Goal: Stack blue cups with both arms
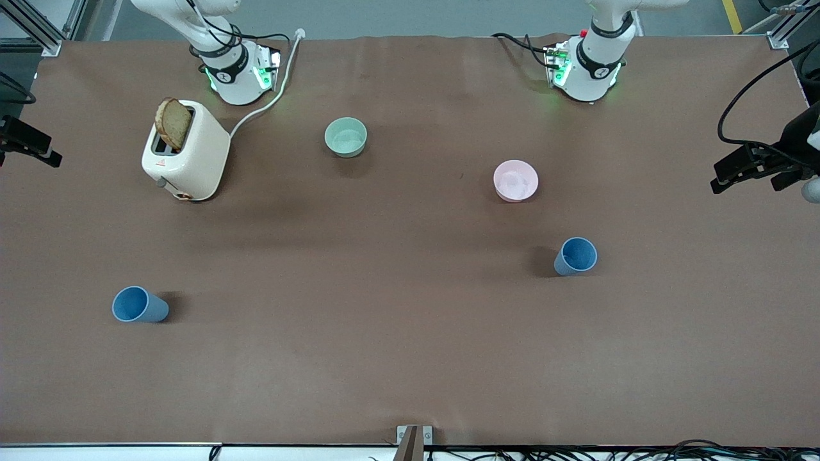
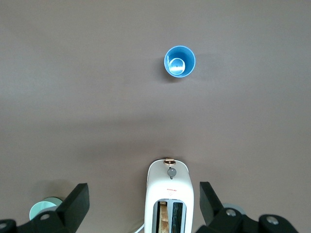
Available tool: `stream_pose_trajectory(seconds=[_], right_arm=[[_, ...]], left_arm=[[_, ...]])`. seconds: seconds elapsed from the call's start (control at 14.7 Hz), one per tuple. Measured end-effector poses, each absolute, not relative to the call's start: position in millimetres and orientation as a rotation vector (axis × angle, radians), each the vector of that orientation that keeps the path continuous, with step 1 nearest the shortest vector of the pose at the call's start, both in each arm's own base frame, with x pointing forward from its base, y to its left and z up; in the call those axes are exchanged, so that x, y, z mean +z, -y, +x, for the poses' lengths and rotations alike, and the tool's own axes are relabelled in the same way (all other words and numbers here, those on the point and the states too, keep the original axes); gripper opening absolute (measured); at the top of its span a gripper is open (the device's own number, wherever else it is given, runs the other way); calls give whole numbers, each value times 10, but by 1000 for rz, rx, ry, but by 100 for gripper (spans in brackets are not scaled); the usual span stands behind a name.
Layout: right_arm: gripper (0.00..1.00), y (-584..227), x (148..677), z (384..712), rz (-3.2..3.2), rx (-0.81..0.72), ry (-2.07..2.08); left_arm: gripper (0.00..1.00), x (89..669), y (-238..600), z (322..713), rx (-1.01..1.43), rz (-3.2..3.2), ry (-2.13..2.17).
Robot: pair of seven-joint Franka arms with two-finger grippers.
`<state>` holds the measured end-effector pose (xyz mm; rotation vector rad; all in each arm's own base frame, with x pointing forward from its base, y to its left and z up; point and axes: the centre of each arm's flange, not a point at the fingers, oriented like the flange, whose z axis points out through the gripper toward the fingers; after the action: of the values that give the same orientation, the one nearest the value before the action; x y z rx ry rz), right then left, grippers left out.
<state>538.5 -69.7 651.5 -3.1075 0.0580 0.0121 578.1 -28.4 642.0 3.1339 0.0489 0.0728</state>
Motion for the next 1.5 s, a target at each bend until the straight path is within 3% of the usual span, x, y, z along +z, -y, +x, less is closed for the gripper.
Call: stream_pose_trajectory(seconds=[1.09,1.5], right_arm=[[100,793,6422,5446,-3108,23,-85],[100,1410,5742,5995,-3122,-29,-175]], left_arm=[[100,6236,264,5865,22,3137,-56],[100,6118,262,5920,-11,3139,-57]])
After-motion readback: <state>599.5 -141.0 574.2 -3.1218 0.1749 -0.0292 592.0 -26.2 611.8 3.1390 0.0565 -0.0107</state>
